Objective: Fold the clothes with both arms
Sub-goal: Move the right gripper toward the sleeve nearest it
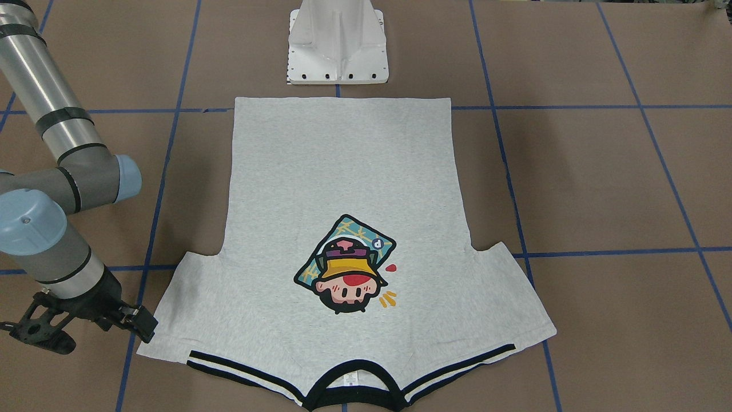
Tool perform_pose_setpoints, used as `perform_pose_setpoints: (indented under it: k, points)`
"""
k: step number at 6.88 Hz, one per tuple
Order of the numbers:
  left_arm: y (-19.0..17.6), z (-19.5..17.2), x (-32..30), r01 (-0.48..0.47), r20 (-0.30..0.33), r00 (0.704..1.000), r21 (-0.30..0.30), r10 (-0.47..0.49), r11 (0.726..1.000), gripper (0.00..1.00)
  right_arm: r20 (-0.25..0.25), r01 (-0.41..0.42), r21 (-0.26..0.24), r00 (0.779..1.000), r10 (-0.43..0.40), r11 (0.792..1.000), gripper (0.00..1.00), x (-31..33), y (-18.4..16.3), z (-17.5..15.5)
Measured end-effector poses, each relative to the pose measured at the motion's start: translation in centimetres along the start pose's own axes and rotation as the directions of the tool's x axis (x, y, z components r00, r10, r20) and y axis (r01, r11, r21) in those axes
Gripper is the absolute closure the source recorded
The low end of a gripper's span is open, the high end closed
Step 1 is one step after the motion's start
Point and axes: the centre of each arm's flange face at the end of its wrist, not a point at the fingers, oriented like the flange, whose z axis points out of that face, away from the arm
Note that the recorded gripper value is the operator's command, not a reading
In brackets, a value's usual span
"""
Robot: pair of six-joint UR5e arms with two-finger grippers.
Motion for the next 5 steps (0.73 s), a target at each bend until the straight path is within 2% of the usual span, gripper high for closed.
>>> perform_pose_setpoints:
  k: [3, 4, 5]
  points:
    - [-0.2, -0.3, 0.3, -0.009, 0.000, 1.000, 0.008, 0.009, 1.000, 0.01, -0.035, 0.001, 0.050, 0.999, 0.001, 0.999, 0.15, -1.6, -0.4, 1.9]
    - [-0.2, -0.3, 0.3, -0.010, 0.000, 1.000, 0.009, 0.010, 1.000, 0.01, -0.043, 0.015, 0.067, 0.999, -0.013, 0.998, 0.23, -2.3, 0.4, 2.5]
    - [-0.1, -0.3, 0.3, -0.011, 0.000, 1.000, 0.009, 0.011, 1.000, 0.01, -0.051, 0.026, 0.082, 0.998, -0.022, 0.996, 0.41, -2.7, 0.9, 2.8]
